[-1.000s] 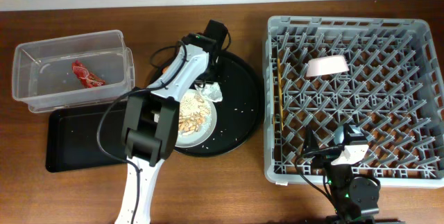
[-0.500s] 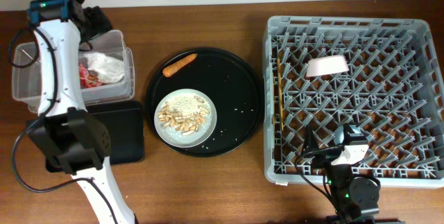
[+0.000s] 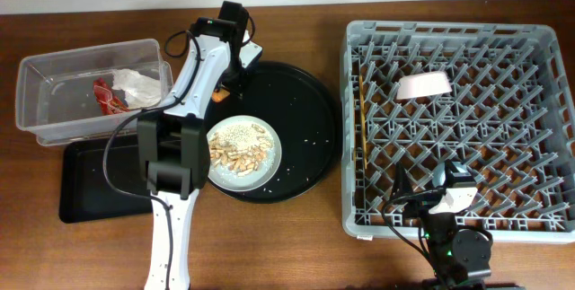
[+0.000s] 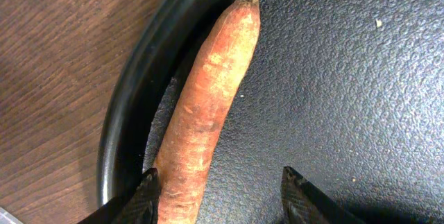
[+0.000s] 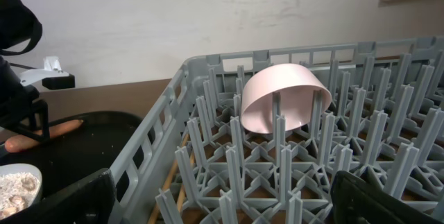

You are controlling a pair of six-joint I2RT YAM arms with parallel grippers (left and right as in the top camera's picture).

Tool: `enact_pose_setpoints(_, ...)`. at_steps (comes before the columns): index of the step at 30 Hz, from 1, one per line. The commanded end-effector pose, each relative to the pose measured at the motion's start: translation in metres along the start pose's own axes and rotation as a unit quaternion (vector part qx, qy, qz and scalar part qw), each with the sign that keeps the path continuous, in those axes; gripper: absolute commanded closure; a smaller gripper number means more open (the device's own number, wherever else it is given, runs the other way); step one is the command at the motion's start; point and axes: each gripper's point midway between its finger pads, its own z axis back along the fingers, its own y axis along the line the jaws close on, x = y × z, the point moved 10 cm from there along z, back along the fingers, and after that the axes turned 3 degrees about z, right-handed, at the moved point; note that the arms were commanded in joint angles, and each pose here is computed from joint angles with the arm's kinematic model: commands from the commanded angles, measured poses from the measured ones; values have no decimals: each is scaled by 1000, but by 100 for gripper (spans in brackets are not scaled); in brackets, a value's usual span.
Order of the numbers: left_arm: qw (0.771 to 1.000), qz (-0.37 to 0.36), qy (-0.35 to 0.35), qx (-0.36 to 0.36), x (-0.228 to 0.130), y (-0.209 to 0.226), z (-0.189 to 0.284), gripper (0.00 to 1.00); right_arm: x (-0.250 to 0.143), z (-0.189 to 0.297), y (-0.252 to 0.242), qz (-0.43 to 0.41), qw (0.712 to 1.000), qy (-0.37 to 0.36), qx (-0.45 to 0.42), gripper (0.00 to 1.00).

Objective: Sort waste into correct bins and load items into the dishwasher rack
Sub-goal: 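Grasp the carrot on the platter with the left gripper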

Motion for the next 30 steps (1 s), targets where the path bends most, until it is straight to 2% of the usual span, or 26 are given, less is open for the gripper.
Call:
enact_pose_setpoints(1,998,-1,34,-52,-14,-8,-20,66,-3,0,-1,3,1000,3,-1,2)
enact_pose_setpoints(3,997,-3,42,-65,-16,-12,-20,79,-3,0,-1,3,1000,3,-1,2)
enact_pose_setpoints(4,997,3,46,-66,-17,-15,-20,80,-3,0,-1,3,1000,3,-1,2)
enact_pose_setpoints(6,997,2,49,-66,-18,-15,-21,66,-3,0,-1,3,1000,3,-1,2)
enact_pose_setpoints(7,997,2,47,-58,-18,-14,-25,53,-3,0,-1,3,1000,3,-1,2)
enact_pose_setpoints(8,998,2,48,-47,-18,-12,-26,54,-3,0,-1,3,1000,3,-1,2)
enact_pose_setpoints(9,998,-1,48,-47,-17,-14,-15,59,-3,0,-1,3,1000,3,-1,2)
enact_pose_setpoints(12,999,25,3,-32,-6,-6,37,57,-3,0,-1,3,1000,3,-1,2)
enact_pose_setpoints(16,999,38,-35,9,4,12,22,51,-3,0,-1,3,1000,3,-1,2)
enact_pose_setpoints(18,998,53,-26,17,-5,26,2,48,-3,0,-1,3,1000,3,-1,2)
enact_pose_setpoints(20,998,55,-9,-13,-14,23,-9,48,-3,0,-1,3,1000,3,-1,2)
enact_pose_setpoints(22,998,51,16,-41,-22,13,-15,61,-3,0,-1,3,1000,3,-1,2)
enact_pose_setpoints(24,997,45,39,-51,-29,4,-25,69,-3,0,-1,3,1000,3,-1,2)
enact_pose_setpoints(25,997,46,42,-54,-29,0,-25,81,-3,0,-1,3,1000,3,-1,2)
enact_pose_setpoints(28,992,123,-2,-28,-19,8,19,81,-3,0,-1,3,1000,3,-1,2)
enact_pose_setpoints(30,984,173,-52,-14,-30,19,99,81,-3,0,-1,3,1000,3,-1,2)
